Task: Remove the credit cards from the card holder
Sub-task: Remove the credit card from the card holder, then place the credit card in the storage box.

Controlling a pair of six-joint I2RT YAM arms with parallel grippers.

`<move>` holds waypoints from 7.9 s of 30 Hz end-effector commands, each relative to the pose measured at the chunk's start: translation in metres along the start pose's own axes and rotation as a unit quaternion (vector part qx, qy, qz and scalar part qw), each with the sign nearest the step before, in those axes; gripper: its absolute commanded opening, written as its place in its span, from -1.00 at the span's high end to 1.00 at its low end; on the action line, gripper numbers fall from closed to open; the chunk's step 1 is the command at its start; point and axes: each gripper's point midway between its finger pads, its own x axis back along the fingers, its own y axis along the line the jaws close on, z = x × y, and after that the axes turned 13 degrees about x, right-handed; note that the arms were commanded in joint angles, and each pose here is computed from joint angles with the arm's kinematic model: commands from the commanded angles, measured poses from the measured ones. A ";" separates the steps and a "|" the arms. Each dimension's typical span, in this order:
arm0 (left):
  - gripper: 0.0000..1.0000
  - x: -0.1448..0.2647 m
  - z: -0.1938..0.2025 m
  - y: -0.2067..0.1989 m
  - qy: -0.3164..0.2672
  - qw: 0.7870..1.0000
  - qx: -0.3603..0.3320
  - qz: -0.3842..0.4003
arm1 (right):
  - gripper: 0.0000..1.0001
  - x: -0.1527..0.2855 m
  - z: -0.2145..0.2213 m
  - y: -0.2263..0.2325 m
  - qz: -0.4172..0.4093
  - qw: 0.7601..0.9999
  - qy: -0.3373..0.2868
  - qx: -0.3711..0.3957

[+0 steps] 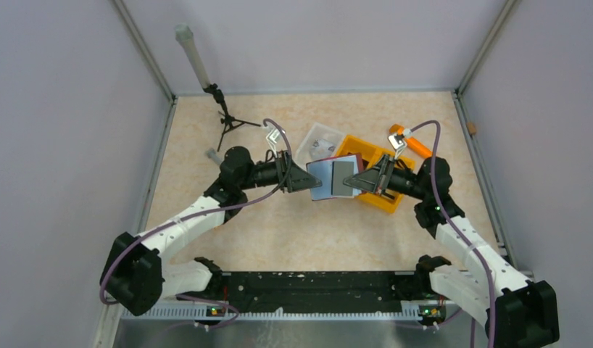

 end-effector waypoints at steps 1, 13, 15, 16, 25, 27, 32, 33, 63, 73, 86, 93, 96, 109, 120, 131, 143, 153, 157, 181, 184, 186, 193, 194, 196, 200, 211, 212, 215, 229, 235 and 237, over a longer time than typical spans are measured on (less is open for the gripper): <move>0.24 -0.017 -0.005 -0.025 0.004 0.999 -0.022 0.046 | 1.00 0.000 -0.006 0.013 -0.027 0.999 -0.013 0.021; 0.45 -0.034 -0.006 -0.035 0.018 0.997 -0.021 0.078 | 1.00 -0.001 -0.003 0.015 -0.036 0.999 -0.008 0.017; 0.48 -0.035 -0.006 -0.035 0.021 0.996 -0.020 0.080 | 1.00 -0.002 -0.001 0.016 -0.038 0.999 -0.006 0.017; 0.49 -0.036 -0.006 -0.036 0.023 0.996 -0.019 0.082 | 1.00 -0.002 -0.001 0.016 -0.039 0.999 -0.006 0.017; 0.61 -0.045 -0.002 -0.035 0.037 0.995 -0.011 0.095 | 1.00 -0.004 0.000 0.022 -0.053 0.998 0.000 0.017; 0.86 -0.045 -0.002 -0.037 0.037 0.994 -0.012 0.100 | 1.00 -0.004 0.000 0.021 -0.050 0.999 0.000 0.017; 0.88 -0.040 -0.001 -0.040 0.034 0.994 -0.016 0.102 | 1.00 -0.003 -0.001 0.021 -0.045 0.999 -0.004 0.022; 0.78 -0.038 -0.002 -0.040 0.032 0.994 -0.016 0.102 | 1.00 -0.002 -0.002 0.022 -0.044 0.999 -0.005 0.024; 1.00 -0.018 -0.005 -0.052 0.029 0.988 -0.010 0.149 | 0.86 -0.001 -0.007 0.034 -0.070 0.997 -0.010 0.024; 1.00 0.002 -0.010 -0.039 0.013 0.992 -0.015 0.125 | 1.00 0.000 -0.012 0.034 -0.059 0.998 -0.011 0.034; -0.04 -0.010 -0.002 -0.036 0.032 0.993 -0.011 0.111 | 0.98 -0.001 -0.013 0.037 -0.070 0.997 -0.013 0.028; -0.03 -0.022 0.001 -0.039 0.044 0.993 -0.013 0.112 | 0.99 -0.001 -0.011 0.036 -0.071 0.997 -0.011 0.026; 0.16 -0.028 0.003 -0.042 0.051 0.992 -0.012 0.115 | 0.99 -0.001 -0.011 0.035 -0.069 0.997 -0.011 0.025; 0.40 -0.033 0.003 -0.042 0.050 0.991 -0.010 0.121 | 1.00 -0.001 -0.009 0.035 -0.070 0.997 -0.008 0.027; 1.00 -0.025 0.001 -0.036 0.036 0.993 -0.009 0.110 | 0.98 0.000 -0.010 0.033 -0.057 0.998 -0.010 0.032; 1.00 -0.006 -0.002 -0.031 0.018 0.995 -0.016 0.098 | 0.84 0.003 -0.012 0.035 -0.052 0.998 -0.012 0.036; 1.00 0.003 -0.005 -0.026 0.013 0.995 -0.016 0.095 | 0.93 0.004 -0.018 0.039 -0.055 0.997 -0.017 0.041; 1.00 -0.006 -0.004 -0.030 0.031 0.993 -0.003 0.112 | 0.90 0.002 -0.018 0.041 -0.071 0.997 -0.019 0.035; 1.00 -0.006 -0.007 -0.026 0.022 0.994 0.001 0.108 | 1.00 0.002 -0.020 0.036 -0.054 0.998 -0.018 0.037; 1.00 -0.022 -0.036 0.037 -0.054 0.998 -0.001 -0.033 | 1.00 0.086 -0.099 -0.022 0.340 0.910 -0.079 0.222; 1.00 -0.031 -0.047 0.051 -0.079 0.995 -0.006 -0.061 | 1.00 0.111 -0.122 -0.012 0.395 0.876 -0.118 0.250; 1.00 -0.040 -0.052 0.055 -0.092 0.994 -0.002 -0.062 | 1.00 0.127 -0.135 -0.003 0.421 0.855 -0.150 0.262; 1.00 -0.079 -0.068 0.082 -0.203 0.973 0.082 -0.077 | 1.00 0.152 -0.158 0.031 0.430 0.828 -0.229 0.279; 1.00 -0.085 -0.069 0.086 -0.221 0.967 0.095 -0.086 | 1.00 0.152 -0.159 0.034 0.428 0.828 -0.233 0.279; 1.00 -0.096 -0.074 0.098 -0.262 0.952 0.110 -0.115 | 1.00 0.152 -0.160 0.037 0.423 0.829 -0.239 0.277; 1.00 -0.131 -0.082 0.102 -0.254 0.948 0.026 -0.190 | 1.00 0.154 -0.159 0.041 0.417 0.829 -0.247 0.280; 1.00 -0.138 -0.084 0.131 -0.013 0.858 -0.399 -0.324 | 1.00 0.182 -0.162 0.060 0.447 0.794 -0.262 0.318; 1.00 -0.137 -0.085 0.129 -0.001 0.842 -0.433 -0.322 | 1.00 0.185 -0.162 0.062 0.447 0.791 -0.266 0.321; 1.00 -0.139 -0.071 0.125 0.074 0.780 -0.555 -0.279 | 1.00 0.187 -0.161 0.062 0.448 0.787 -0.273 0.324; 1.00 -0.142 -0.068 0.159 0.232 0.509 -0.791 -0.248 | 1.00 0.184 -0.158 0.060 0.448 0.795 -0.261 0.316; 1.00 -0.153 -0.067 0.182 0.289 0.482 -0.789 -0.247 | 1.00 0.190 -0.157 0.066 0.448 0.791 -0.273 0.315; 1.00 -0.154 -0.070 0.194 0.305 0.469 -0.787 -0.260 | 1.00 0.193 -0.157 0.069 0.448 0.789 -0.277 0.317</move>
